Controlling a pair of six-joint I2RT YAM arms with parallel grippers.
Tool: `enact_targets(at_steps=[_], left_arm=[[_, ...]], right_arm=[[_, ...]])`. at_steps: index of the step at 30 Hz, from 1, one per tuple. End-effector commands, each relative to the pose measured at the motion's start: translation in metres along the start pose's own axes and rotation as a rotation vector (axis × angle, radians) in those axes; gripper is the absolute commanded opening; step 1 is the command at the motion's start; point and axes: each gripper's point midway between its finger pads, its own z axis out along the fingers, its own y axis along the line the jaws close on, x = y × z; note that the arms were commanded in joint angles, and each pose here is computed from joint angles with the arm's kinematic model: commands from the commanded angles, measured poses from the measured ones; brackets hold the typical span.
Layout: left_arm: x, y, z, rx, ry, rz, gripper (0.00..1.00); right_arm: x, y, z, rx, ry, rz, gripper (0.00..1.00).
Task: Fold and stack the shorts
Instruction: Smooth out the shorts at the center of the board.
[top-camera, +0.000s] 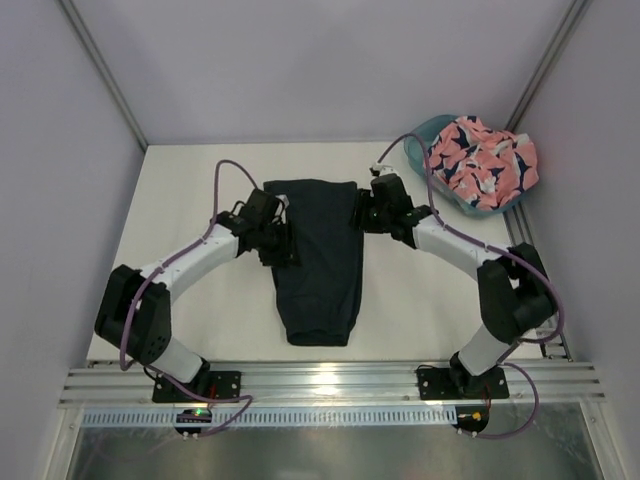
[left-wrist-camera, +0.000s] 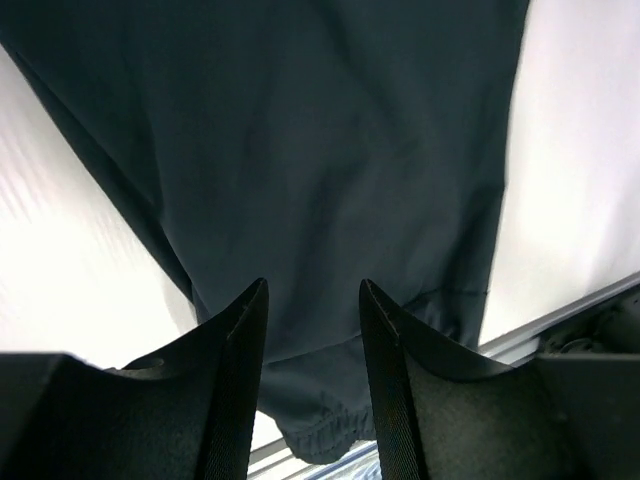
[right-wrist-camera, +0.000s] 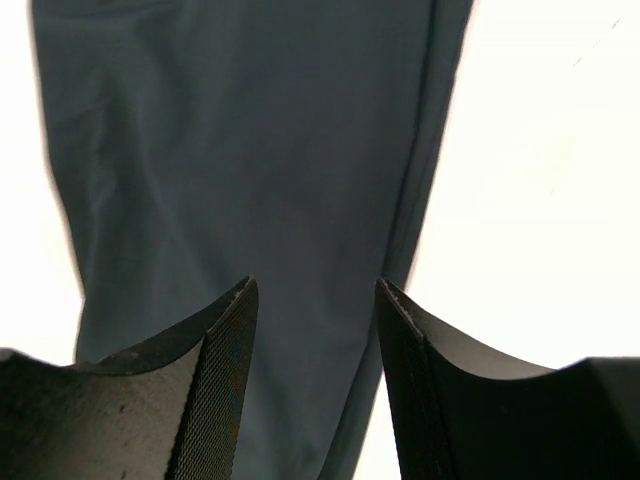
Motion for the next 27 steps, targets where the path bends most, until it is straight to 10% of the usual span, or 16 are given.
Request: enact_targets(at_steps=[1, 13, 27], left_arm=[[0.031, -0.014, 0.004, 0.073, 0.009, 0.015, 0.43], [0.102, 0.005, 0.032, -0.014, 0.107, 0.016, 0.43], [0.044, 0.014, 0.072, -0.132, 0.098, -0.007, 0.44]], right_arm=[[-0.030, 0.006, 0.028, -0.079, -0.013, -0.047, 0.53], [-0.029, -0.034, 0.116, 0.013, 0.101, -0.025, 0.48], [-0.055, -0.057, 0.165, 0.027, 0.081, 0.013, 0.41]])
